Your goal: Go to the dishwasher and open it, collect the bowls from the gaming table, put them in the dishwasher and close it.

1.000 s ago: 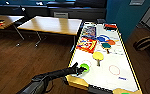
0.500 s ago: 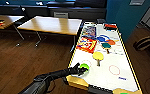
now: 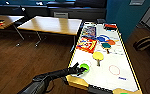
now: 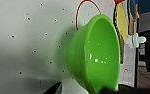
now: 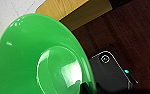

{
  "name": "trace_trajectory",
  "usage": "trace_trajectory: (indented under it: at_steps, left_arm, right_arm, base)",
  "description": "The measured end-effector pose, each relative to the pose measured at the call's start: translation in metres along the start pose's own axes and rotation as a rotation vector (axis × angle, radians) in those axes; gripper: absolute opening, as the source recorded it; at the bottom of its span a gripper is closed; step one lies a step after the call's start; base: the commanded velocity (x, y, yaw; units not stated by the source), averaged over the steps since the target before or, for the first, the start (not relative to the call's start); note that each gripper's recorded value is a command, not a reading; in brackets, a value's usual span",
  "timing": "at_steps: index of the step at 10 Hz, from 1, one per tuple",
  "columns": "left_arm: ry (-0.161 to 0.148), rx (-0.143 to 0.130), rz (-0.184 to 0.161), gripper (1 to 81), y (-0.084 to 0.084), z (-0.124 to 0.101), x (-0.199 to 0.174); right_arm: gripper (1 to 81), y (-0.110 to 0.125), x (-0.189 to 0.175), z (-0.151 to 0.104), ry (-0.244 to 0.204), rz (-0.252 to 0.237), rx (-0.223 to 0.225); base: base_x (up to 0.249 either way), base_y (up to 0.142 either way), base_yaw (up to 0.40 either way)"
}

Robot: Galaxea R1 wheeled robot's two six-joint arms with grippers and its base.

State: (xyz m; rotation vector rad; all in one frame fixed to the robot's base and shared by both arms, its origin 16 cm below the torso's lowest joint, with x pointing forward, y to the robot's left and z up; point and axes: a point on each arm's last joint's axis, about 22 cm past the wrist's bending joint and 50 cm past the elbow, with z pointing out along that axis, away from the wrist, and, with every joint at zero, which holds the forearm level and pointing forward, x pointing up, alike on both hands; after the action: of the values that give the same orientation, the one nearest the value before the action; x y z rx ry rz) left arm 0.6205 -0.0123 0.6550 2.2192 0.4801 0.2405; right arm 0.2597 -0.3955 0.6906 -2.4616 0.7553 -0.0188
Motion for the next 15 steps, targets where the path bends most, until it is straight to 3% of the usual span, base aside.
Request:
trace_trajectory:
  at_steps: [15]
  left_arm:
    - [0.046,0.021,-0.009,81.1,-0.036,-0.037,0.032]
  right_arm:
    - [1.0,-0.003,-0.003,0.004,-0.008,-0.005,0.006]
  base:
    - [0.0,0.0,0.0]
